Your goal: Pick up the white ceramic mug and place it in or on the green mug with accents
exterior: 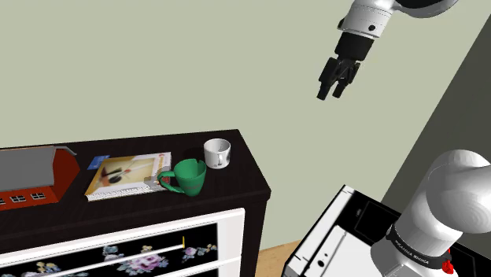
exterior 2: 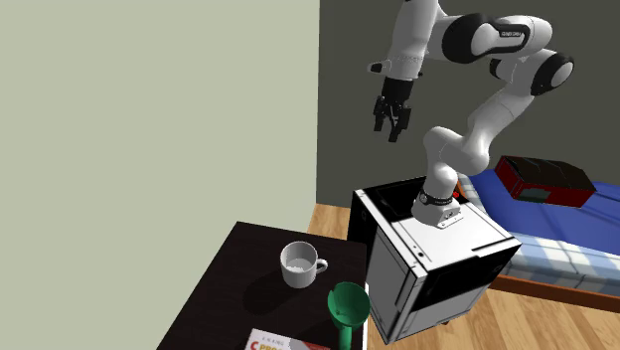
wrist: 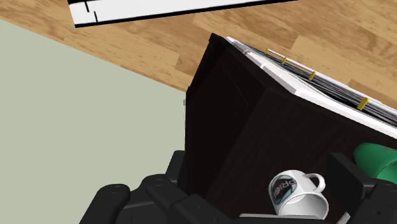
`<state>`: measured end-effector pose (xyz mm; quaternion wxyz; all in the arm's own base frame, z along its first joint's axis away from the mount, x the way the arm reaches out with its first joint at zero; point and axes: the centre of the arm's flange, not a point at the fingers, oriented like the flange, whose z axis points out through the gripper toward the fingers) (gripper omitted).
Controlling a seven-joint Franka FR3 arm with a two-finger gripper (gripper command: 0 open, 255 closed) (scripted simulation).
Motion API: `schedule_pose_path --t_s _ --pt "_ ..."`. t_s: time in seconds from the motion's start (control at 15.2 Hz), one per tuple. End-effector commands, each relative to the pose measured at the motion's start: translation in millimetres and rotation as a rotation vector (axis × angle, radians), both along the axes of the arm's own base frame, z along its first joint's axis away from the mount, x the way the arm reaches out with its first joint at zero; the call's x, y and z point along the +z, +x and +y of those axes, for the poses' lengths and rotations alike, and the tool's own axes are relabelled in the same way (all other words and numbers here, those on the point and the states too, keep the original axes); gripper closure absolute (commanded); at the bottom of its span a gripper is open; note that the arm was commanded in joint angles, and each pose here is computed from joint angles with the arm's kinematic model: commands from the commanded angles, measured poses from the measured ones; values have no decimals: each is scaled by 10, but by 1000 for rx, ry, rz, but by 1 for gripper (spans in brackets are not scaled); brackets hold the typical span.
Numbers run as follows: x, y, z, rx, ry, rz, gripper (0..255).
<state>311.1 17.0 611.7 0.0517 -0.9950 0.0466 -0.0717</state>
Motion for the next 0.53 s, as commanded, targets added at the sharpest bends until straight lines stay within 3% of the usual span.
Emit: schedule_pose_path --t_s 0.0,0.46 --pt "0 0 0 0 0 0 0" --pt "-521 732 281 -7 -11 13 0"
